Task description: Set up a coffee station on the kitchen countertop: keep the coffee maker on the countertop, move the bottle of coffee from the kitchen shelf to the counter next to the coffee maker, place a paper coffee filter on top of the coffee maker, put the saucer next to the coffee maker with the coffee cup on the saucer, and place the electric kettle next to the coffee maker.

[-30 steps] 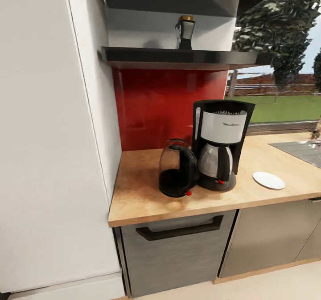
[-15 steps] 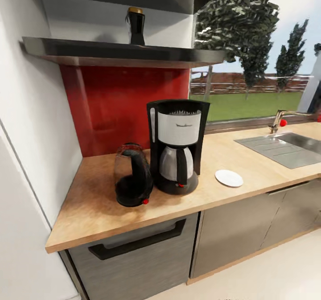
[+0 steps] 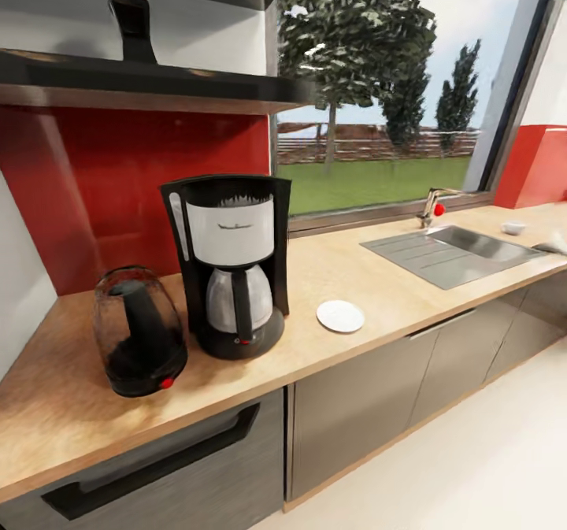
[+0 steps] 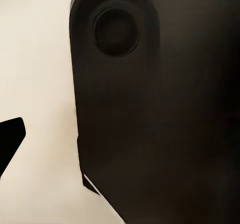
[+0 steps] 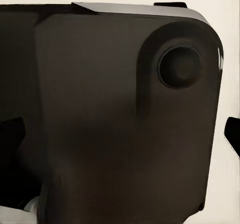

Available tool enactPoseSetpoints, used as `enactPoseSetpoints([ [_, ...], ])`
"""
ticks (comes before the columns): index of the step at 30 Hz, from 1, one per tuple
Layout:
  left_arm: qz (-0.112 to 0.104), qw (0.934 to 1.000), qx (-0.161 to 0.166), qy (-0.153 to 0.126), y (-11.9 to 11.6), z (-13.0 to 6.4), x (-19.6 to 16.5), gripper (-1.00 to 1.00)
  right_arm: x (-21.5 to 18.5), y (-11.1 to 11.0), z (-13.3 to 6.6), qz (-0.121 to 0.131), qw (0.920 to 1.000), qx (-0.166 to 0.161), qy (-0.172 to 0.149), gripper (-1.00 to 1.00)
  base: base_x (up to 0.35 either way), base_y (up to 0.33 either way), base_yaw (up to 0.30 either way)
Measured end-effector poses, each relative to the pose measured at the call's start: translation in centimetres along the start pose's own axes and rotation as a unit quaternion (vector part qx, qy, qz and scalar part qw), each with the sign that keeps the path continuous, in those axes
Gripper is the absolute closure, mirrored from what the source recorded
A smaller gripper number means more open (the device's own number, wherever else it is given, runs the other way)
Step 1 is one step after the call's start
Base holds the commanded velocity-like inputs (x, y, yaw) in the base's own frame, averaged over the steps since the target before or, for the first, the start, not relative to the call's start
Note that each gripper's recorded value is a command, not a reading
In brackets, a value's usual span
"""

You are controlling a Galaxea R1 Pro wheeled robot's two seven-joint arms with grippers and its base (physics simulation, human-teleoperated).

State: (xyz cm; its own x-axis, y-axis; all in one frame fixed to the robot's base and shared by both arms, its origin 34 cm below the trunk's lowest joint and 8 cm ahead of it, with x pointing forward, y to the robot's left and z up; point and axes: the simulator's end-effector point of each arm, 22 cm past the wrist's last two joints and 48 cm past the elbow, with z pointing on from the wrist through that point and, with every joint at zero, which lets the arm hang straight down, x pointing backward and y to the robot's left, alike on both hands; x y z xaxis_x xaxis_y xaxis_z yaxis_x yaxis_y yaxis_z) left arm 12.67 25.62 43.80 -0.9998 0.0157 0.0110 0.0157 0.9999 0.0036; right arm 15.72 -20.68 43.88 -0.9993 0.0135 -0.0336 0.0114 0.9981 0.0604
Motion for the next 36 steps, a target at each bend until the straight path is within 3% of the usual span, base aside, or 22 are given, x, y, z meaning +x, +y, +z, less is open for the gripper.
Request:
enactPoseSetpoints([
  [16,0.000,1.0000,0.001,0.008,-0.16,-0.02,0.62,-1.00,0.64,-0.01,0.00,0.000,1.0000,0.000,0.008,-1.00,0.184,-0.242,-0.229],
  [27,0.000,1.0000,0.003,0.009,-0.46,-0.02,0.70,-1.00,0.73,-0.07,0.00,-0.001,1.0000,0.001,0.010,-1.00,0.191,-0.236,-0.025],
  [36,0.000,1.0000,0.004,0.004,-0.66,-0.01,0.23,-1.00,0.74,-0.07,0.00,-0.001,1.0000,0.002,0.010,-1.00,0.192,-0.236,-0.269],
])
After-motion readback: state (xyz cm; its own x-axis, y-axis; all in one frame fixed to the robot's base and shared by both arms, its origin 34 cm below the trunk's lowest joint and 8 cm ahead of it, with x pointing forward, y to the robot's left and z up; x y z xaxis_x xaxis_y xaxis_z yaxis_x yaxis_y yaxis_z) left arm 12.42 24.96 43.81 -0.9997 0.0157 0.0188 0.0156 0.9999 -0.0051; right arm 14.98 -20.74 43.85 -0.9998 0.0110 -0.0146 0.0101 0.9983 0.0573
